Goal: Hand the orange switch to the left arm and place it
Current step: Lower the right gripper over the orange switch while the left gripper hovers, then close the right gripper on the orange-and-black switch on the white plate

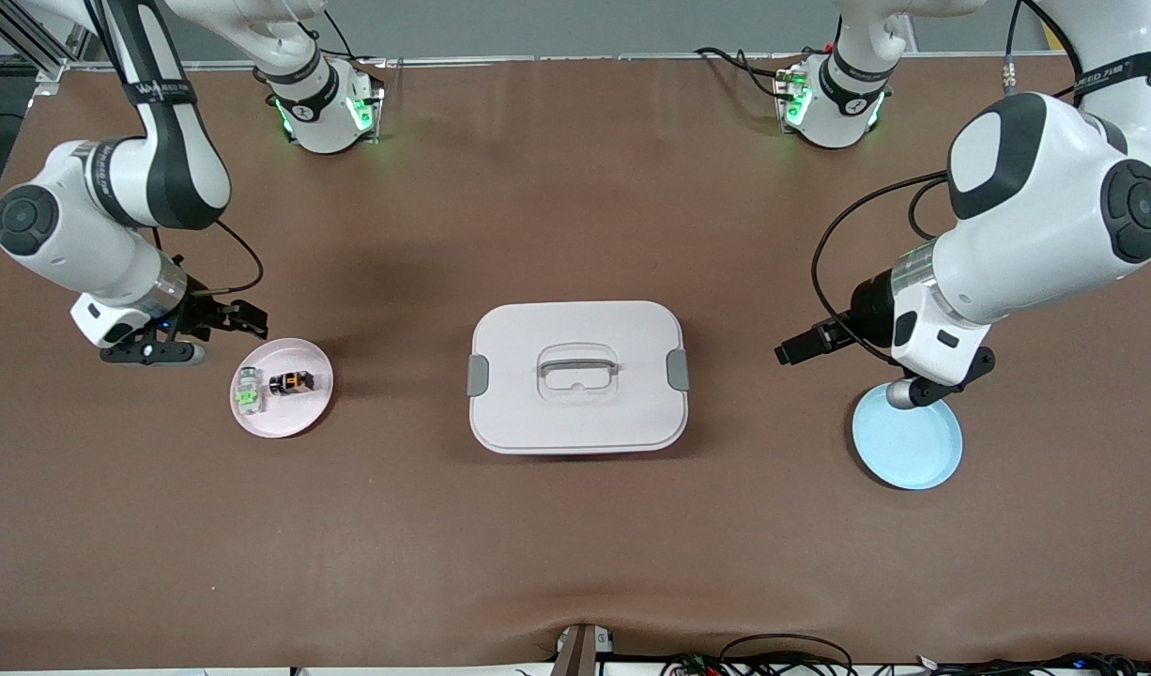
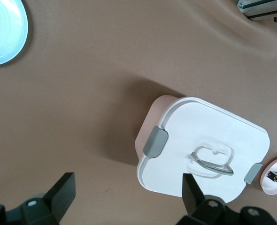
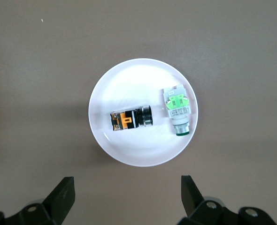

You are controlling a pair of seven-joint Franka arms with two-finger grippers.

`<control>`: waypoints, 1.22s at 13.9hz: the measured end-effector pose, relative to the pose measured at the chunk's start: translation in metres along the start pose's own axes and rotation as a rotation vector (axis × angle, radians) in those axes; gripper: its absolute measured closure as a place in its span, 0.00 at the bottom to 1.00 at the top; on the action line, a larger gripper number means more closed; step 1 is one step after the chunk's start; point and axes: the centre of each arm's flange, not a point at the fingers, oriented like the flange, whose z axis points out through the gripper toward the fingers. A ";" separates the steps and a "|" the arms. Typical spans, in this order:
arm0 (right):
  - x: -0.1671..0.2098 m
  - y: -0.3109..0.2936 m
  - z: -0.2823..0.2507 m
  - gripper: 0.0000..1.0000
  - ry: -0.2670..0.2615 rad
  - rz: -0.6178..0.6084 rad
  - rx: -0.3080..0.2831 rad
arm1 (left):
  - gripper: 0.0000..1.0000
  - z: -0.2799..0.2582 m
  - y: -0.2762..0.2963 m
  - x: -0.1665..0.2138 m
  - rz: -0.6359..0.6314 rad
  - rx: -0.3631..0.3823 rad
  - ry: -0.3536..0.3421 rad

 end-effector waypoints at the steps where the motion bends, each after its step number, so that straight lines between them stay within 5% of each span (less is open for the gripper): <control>1: 0.001 -0.001 0.007 0.00 0.001 -0.002 -0.001 | 0.00 0.000 -0.001 0.001 -0.003 0.000 0.000; 17: 0.019 -0.004 0.123 0.00 0.040 -0.013 -0.024 | 0.00 -0.004 -0.009 0.008 -0.018 0.000 0.003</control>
